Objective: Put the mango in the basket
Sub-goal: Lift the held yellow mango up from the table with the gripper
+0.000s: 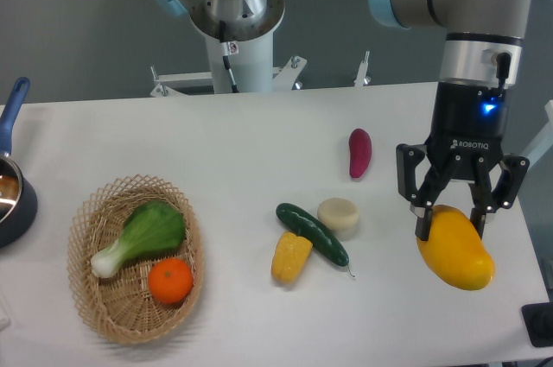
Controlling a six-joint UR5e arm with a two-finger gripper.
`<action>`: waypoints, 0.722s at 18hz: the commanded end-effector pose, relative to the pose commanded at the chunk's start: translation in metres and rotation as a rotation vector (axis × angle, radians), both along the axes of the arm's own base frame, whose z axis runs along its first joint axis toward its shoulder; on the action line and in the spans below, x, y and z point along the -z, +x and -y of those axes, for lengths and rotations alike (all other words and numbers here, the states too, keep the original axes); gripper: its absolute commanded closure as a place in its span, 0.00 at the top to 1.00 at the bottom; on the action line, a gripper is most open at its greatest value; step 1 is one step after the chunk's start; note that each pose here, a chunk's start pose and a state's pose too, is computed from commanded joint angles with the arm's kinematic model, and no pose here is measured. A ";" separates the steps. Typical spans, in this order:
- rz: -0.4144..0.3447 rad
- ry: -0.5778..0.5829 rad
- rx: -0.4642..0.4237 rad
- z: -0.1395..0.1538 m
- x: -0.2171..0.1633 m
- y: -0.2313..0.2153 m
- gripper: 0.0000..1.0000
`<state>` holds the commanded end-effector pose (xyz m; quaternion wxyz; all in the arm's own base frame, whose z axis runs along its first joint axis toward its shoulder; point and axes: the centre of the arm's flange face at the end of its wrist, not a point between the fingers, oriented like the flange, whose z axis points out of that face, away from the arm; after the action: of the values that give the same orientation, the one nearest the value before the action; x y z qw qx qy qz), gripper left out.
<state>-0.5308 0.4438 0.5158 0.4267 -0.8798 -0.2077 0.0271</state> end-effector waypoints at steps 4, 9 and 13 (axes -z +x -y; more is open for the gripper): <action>-0.029 0.006 0.012 0.002 -0.001 0.013 0.33; -0.027 0.006 0.014 0.000 -0.001 0.015 0.33; -0.031 0.005 0.021 -0.005 -0.004 0.020 0.33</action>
<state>-0.5113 0.4488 0.5194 0.4323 -0.8804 -0.1919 0.0359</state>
